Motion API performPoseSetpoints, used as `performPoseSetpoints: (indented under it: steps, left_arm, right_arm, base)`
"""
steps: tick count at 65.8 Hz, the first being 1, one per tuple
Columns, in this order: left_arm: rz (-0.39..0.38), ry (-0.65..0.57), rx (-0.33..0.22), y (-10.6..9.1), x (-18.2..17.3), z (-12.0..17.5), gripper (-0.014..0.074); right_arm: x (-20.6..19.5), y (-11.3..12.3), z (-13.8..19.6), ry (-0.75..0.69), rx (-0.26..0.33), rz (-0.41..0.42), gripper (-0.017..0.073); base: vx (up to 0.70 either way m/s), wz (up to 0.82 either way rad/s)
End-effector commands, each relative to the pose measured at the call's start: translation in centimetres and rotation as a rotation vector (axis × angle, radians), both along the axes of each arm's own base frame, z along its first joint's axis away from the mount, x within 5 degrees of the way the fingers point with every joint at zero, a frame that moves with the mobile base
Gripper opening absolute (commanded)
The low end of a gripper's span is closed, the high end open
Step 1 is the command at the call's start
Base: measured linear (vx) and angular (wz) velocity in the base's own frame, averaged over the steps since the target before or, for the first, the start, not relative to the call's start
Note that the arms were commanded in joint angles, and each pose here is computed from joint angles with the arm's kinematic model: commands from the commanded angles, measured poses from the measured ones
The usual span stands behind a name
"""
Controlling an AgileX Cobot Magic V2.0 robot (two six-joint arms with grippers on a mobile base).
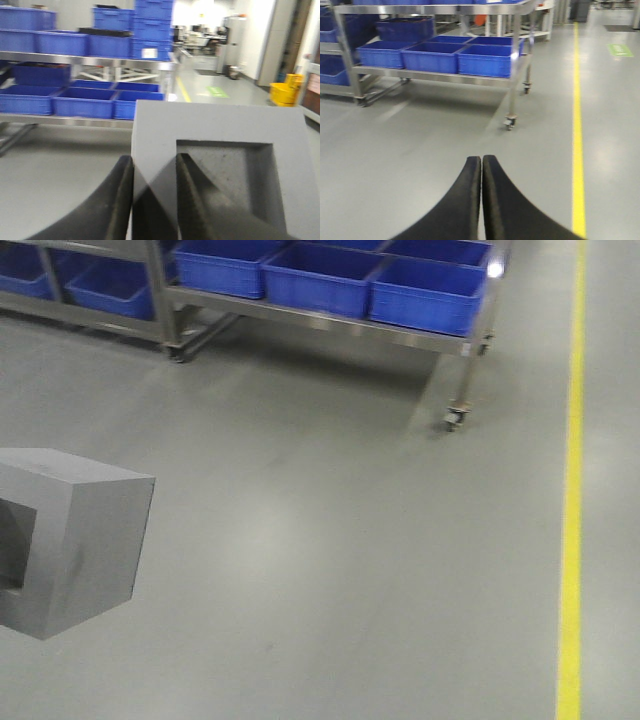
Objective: Sort gray base to blue bin
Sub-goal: 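Drive the base away from the table holding the gray block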
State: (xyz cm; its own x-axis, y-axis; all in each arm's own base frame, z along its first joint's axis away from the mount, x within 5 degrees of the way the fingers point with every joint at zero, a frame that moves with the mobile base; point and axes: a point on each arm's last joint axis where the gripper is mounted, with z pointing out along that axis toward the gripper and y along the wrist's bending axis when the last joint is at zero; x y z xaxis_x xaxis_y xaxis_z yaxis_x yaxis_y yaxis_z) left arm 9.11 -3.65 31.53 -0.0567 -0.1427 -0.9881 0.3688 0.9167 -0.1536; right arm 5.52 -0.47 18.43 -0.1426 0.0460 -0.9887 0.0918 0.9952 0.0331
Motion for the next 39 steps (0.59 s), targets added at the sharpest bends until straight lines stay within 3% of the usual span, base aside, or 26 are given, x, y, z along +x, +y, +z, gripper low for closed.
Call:
performPoseSetpoints:
  steps: [1, 22, 39]
  left_arm:
    - [0.012, -0.119, -0.067, 0.18, -0.13, 1.91, -0.0006]
    - [0.012, -0.118, -0.066, 0.18, -0.13, 1.90, -0.0006]
    - [0.012, -0.118, -0.066, 0.18, -0.13, 1.90, -0.0006]
  right_arm:
    - [0.07, -0.02, 0.64, -0.074, -0.016, 0.000, -0.0005]
    - [0.07, -0.02, 0.64, -0.074, -0.016, 0.000, -0.0005]
    - [0.07, -0.02, 0.64, -0.074, -0.016, 0.000, -0.0005]
  base:
    - [0.11, -0.58]
    - [0.13, -0.54]
    - [0.16, -0.31]
